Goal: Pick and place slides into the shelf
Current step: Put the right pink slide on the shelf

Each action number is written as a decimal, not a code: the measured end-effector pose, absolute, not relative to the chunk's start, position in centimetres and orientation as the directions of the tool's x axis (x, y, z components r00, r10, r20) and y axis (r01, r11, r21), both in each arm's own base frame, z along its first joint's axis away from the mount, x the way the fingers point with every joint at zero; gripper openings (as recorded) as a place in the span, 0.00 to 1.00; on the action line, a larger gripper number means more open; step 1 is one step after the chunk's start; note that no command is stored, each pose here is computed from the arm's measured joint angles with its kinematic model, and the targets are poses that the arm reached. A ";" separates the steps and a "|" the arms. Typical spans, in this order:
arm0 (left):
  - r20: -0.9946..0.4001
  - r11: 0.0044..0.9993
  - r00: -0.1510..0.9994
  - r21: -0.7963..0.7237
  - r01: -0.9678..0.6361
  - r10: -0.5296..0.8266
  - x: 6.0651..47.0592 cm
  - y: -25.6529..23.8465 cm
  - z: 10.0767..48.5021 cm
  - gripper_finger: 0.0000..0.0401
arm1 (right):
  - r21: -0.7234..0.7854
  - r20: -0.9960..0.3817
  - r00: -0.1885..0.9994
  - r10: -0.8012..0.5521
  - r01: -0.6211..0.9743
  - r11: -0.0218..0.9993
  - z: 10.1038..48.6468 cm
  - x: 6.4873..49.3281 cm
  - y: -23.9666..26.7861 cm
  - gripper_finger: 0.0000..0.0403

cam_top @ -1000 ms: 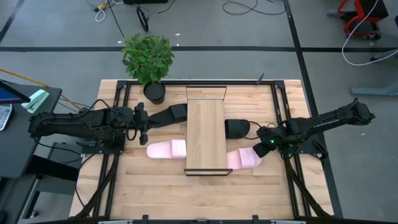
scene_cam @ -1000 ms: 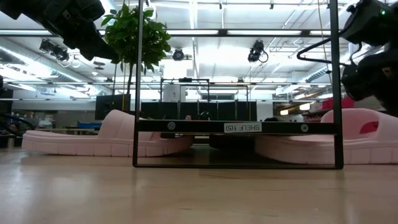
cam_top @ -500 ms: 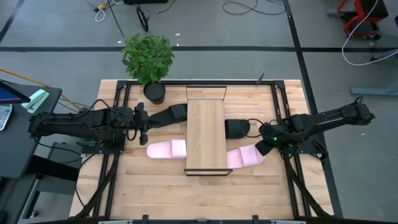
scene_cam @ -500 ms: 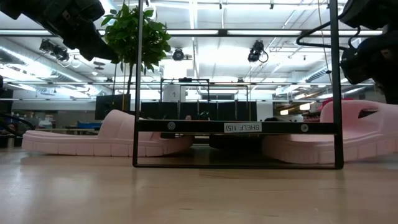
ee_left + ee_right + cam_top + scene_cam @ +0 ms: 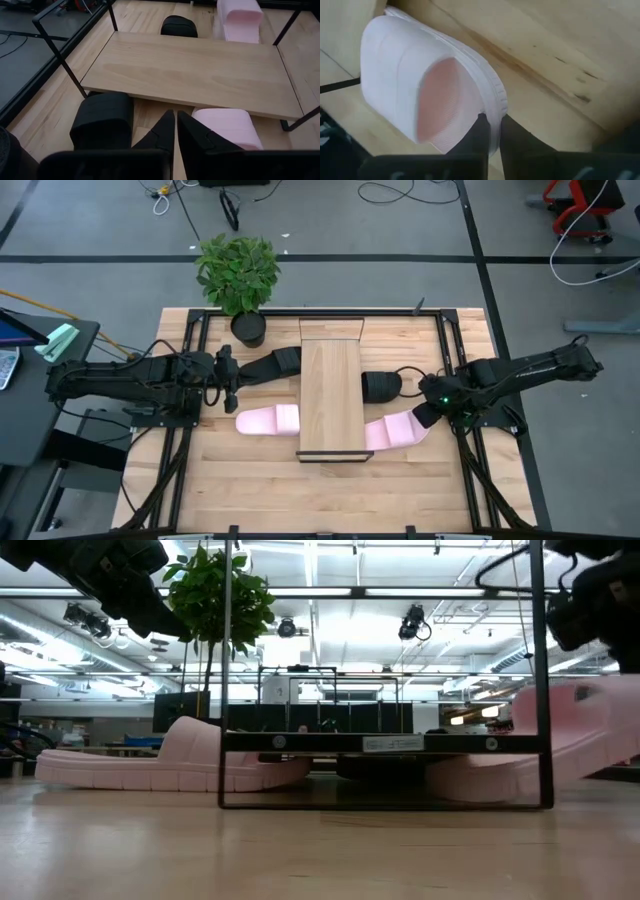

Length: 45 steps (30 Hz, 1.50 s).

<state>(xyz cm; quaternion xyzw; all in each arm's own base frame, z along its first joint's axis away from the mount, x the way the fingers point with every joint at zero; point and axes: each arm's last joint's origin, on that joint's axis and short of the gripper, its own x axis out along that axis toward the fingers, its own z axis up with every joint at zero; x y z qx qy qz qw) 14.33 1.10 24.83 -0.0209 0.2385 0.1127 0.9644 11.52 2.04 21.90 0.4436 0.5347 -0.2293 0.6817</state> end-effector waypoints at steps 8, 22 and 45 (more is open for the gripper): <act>-0.465 0.974 0.861 0.014 -0.227 0.207 14.3 1.1 24.8 0.05 | 0.328 -0.944 0.295 0.146 0.802 0.499 23.7 11.1 1.9 0.06; -0.466 0.972 0.860 0.002 -0.233 0.208 14.3 1.1 24.8 0.07 | 0.234 -0.972 0.195 0.131 0.828 0.510 22.6 12.4 2.1 0.06; -0.465 0.973 0.860 0.009 -0.230 0.207 14.3 1.1 24.8 0.08 | 0.077 -0.994 0.111 -0.021 0.797 0.600 21.4 13.5 2.7 0.06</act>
